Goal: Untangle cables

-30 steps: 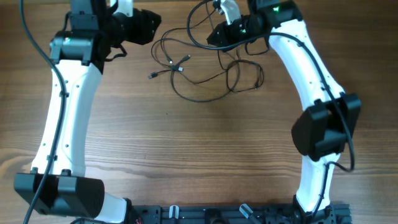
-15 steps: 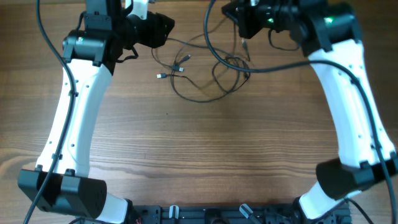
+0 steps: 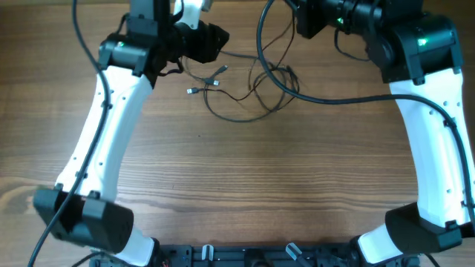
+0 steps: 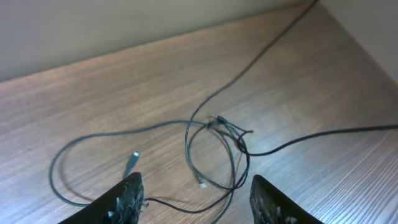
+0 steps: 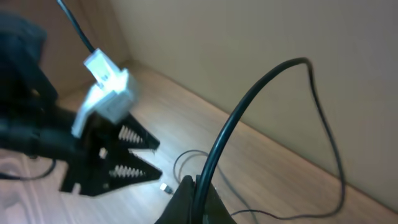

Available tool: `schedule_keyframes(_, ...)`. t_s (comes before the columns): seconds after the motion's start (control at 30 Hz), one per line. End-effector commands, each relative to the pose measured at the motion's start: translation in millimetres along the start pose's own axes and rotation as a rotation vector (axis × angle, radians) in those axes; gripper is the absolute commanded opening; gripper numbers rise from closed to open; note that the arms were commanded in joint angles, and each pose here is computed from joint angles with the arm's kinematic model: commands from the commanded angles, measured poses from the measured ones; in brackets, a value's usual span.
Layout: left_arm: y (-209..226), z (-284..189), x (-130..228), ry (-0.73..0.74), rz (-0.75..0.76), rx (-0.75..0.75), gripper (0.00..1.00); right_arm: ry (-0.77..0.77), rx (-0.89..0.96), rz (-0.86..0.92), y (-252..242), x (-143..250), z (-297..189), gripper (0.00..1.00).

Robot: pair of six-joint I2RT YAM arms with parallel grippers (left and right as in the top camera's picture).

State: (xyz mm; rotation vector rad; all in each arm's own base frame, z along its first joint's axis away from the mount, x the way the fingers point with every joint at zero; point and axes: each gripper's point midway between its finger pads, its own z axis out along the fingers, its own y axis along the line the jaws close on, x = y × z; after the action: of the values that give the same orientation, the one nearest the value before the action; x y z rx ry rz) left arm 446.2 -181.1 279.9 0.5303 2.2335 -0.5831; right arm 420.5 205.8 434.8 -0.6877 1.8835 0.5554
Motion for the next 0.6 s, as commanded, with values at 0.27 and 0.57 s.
schedule_keyframes(0.27, -17.1, 33.8, 19.2, 0.075, 0.002, 0.055, 0.56, -0.155, 0.367, 0.028, -30.2, -64.0, -89.3, 0.04)
schedule_keyframes(0.57, -19.6, 34.5, 19.7, 0.077, 0.005, 0.059, 0.56, -0.011, 0.453, 0.148, -49.3, -22.8, -96.2, 0.04)
